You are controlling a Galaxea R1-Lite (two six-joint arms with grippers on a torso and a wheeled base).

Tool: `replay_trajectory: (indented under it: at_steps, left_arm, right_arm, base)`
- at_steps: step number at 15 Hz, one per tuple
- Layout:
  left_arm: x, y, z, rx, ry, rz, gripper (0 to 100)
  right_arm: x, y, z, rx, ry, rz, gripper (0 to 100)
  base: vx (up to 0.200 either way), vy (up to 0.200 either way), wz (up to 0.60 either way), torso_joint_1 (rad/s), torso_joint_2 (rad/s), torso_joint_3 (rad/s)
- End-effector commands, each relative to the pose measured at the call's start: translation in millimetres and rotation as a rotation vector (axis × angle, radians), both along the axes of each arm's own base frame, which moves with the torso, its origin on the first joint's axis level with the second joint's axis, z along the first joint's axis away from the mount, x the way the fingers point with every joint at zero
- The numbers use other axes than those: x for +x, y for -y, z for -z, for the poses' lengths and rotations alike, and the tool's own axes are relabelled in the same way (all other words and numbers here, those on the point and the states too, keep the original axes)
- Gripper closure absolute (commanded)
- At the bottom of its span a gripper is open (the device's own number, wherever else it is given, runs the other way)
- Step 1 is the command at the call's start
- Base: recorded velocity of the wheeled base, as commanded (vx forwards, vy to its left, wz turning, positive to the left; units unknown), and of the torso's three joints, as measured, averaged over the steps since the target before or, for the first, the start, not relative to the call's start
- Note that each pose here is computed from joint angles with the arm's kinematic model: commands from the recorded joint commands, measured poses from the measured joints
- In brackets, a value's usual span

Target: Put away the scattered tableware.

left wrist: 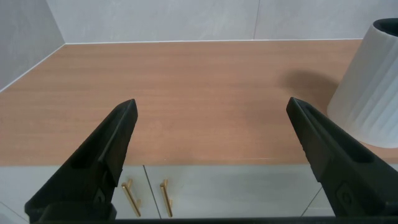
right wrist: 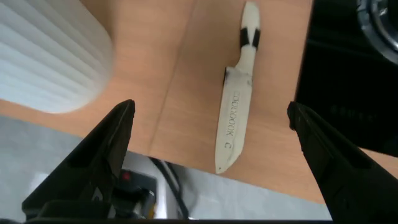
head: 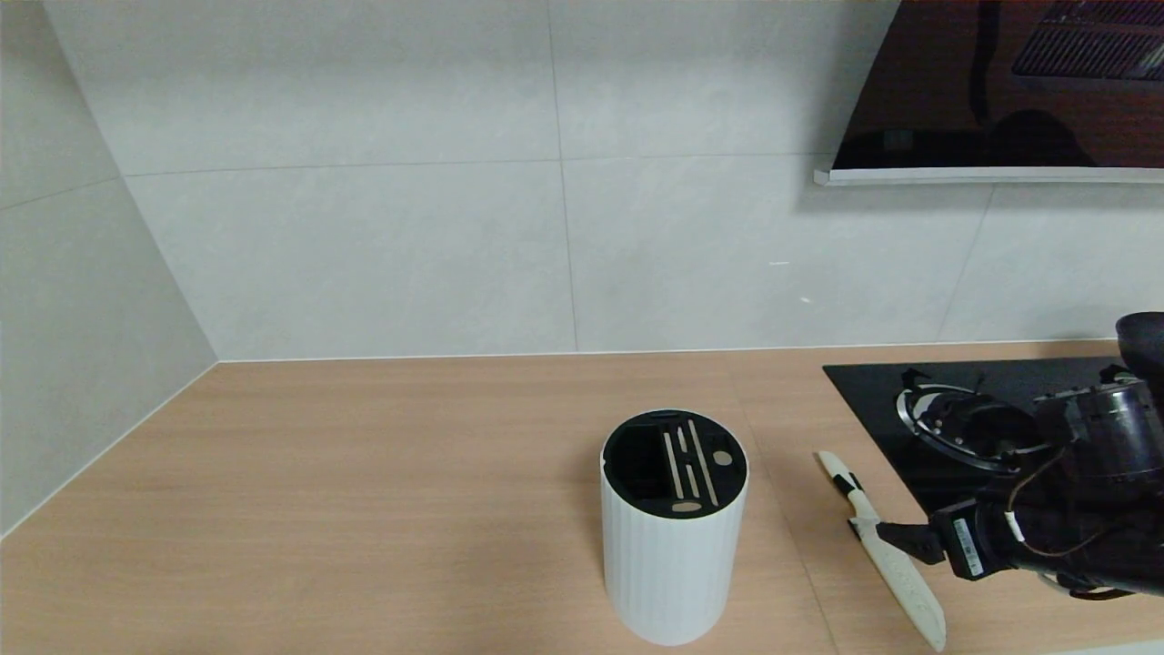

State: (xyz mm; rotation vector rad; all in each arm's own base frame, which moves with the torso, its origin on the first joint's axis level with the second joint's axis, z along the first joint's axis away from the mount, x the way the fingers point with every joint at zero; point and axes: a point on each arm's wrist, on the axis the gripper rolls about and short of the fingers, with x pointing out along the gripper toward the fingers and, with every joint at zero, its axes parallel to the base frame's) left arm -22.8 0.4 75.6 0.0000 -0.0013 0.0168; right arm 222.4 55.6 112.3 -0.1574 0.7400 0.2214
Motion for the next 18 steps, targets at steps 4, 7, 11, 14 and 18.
replay_trajectory:
  at_steps: [4,7,11,14,18]
  left_arm:
    - [0,0.0,0.0,0.0,0.0,-0.002,0]
    - [0,0.0,0.0,0.0,0.0,0.0,0]
    - [0,0.0,0.0,0.0,0.0,-0.002,0]
    - [0,0.0,0.0,0.0,0.0,-0.002,0]
    - [0,0.0,0.0,-0.002,0.0,-0.002,0]
  right_arm:
    - [30,-3,60,-0.036,-0.089,0.033,0]
    - [48,2,94,-0.093,-0.068,0.121,0]
    - [56,2,102,-0.055,-0.015,0.179,0]
    - [57,2,108,-0.05,-0.034,0.178,0]
    - [61,1,121,-0.049,-0.028,0.179,0]
  base:
    - [0.0,0.0,0.0,0.0,0.0,0.0]
    - [0.0,0.0,0.0,0.0,0.0,0.0]
    - [0.0,0.0,0.0,0.0,0.0,0.0]
    - [0.0,0.0,0.0,0.0,0.0,0.0]
    - [0.0,0.0,0.0,0.0,0.0,0.0]
